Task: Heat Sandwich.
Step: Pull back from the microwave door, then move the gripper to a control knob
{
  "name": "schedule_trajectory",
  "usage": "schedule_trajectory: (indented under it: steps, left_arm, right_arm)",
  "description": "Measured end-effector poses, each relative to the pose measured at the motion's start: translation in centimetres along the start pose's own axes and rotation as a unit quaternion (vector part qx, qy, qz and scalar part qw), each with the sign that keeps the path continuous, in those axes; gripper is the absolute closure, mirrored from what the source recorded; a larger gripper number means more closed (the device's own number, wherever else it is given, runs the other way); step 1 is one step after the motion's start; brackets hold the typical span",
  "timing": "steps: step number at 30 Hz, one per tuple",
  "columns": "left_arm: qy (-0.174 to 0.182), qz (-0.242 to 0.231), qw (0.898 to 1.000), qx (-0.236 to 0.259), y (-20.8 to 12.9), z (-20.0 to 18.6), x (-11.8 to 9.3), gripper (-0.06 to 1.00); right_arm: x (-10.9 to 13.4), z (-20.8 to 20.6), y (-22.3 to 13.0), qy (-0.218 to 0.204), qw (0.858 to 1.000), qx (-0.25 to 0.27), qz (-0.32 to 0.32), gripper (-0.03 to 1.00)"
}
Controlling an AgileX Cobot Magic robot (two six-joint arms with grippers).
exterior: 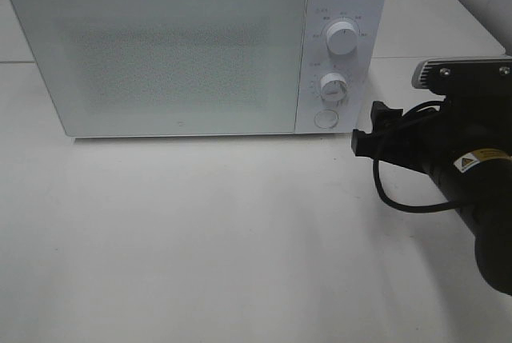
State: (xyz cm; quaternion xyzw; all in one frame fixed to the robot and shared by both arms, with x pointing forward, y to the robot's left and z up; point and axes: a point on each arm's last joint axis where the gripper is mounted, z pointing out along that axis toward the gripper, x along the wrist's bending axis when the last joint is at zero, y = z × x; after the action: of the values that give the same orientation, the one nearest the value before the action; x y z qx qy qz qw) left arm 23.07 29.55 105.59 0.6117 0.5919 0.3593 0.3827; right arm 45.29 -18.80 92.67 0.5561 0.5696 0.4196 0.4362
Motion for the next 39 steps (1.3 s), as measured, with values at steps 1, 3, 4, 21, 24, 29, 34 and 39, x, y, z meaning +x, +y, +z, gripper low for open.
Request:
schedule_trajectory:
  steps: [1,3,4,21,24,29,34,39]
  left_arm:
    - [0.0,0.0,1.0,0.0,0.0,0.0,0.0,-0.05]
    - [0.0,0.0,1.0,0.0,0.0,0.0,0.0,-0.05]
    - [0.0,0.0,1.0,0.0,0.0,0.0,0.0,-0.05]
    - [0.0,0.0,1.0,0.0,0.0,0.0,0.0,-0.05]
    - [0.0,0.0,1.0,0.0,0.0,0.0,0.0,-0.05]
    - [0.0,0.0,1.0,0.0,0.0,0.0,0.0,-0.05]
    - [0.0,0.0,1.0,0.0,0.0,0.0,0.0,-0.05]
    - [0.0,0.0,1.0,0.0,0.0,0.0,0.0,-0.05]
  right_arm:
    - [0.3,0.1,0.1,0.0,1.0,-0.001,0.0,0.21]
    - [1.1,0.3,0.3,0.004,1.0,-0.004,-0.002,0.21]
    - [1.1,0.3,0.3,0.004,1.0,-0.004,-0.002,0.21]
    - [2.5,0.9,0.8,0.02,1.0,0.006,-0.001,0.21]
    - [2.5,0.9,0.8,0.02,1.0,0.006,-0.001,0.21]
    - [2.5,0.9,0.8,0.018,1.0,0.002,0.0,0.21]
    - [2.4,1.0,0.8,0.011,1.0,-0.012,-0.006,0.21]
    - [2.9,1.8,-0.1,0.008,1.0,-0.002,-0.016,0.21]
